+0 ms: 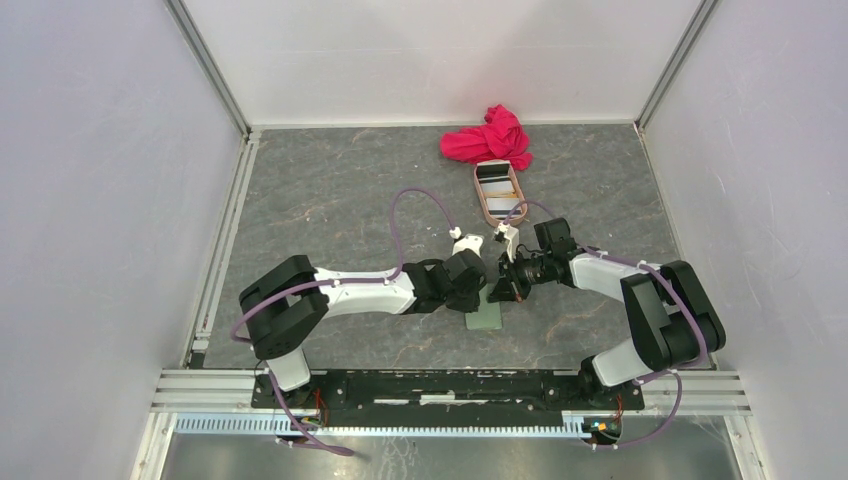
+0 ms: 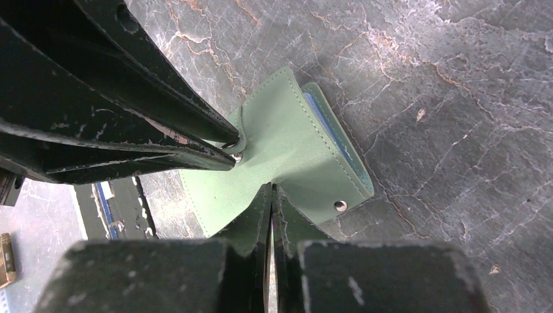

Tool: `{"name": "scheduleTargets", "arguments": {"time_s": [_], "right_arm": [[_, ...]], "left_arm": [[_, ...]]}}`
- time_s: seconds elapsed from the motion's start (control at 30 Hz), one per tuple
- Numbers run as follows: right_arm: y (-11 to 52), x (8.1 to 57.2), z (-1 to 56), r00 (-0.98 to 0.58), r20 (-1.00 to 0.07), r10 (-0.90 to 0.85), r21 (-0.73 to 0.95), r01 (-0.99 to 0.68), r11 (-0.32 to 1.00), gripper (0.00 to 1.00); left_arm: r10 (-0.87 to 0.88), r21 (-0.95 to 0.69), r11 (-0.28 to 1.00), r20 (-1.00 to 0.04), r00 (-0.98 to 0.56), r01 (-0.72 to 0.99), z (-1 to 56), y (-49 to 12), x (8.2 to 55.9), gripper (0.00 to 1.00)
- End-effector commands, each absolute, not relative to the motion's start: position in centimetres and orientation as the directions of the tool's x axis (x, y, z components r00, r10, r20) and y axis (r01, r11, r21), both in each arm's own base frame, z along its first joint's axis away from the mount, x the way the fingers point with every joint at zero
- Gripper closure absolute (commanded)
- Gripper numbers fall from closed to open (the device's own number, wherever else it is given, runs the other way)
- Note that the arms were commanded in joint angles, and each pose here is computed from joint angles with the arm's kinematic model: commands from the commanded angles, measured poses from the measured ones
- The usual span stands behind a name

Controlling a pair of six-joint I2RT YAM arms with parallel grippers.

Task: Put the credit cards into the card holder
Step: Close the card holder at the center of the board.

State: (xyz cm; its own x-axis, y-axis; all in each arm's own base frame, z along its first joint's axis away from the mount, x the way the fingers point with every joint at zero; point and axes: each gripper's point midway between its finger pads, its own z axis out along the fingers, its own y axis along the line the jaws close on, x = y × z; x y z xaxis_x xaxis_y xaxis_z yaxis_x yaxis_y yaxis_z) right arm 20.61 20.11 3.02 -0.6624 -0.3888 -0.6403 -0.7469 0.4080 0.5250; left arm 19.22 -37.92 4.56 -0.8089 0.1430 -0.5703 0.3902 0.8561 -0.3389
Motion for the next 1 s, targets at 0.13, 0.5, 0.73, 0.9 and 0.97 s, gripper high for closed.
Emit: {"name": "scheduleTargets", "arguments": {"time_s": [0.13, 0.5, 0.73, 0.9, 0.97], "right_arm": [[19.8, 19.5, 1.3, -0.678, -0.587, -0.442, 0.524, -0.734, 0.432, 0.95], [19.8, 19.5, 1.2, -0.679, -0.586, -0.443, 0.524, -0.734, 0.432, 0.95], [19.8, 19.5, 1.2, -0.679, -0.583, -0.445, 0.524, -0.734, 0.433, 0.95], [19.8, 19.5, 1.2, -0.678, -0.584, -0.446, 0.524, -0.735, 0.431, 0.95], [19.8, 19.4, 1.2, -0.679, -0.581, -0.448, 0.525, -0.734, 0.432, 0.95]], "left_arm": [[0.185, -0.341, 0.835, -0.564, -0.805, 0.431, 4.6, -39.0, 18.7, 0.74], [0.161, -0.394, 0.809, -0.566, -0.809, 0.437, 5.7, -39.8, 18.3, 0.71], [0.142, -0.423, 0.794, -0.570, -0.809, 0.437, 6.5, -40.1, 18.2, 0.71], [0.122, -0.453, 0.777, -0.572, -0.811, 0.437, 6.9, -40.5, 18.1, 0.71], [0.117, -0.464, 0.772, -0.570, -0.814, 0.436, 7.0, -40.6, 18.0, 0.71]]}}
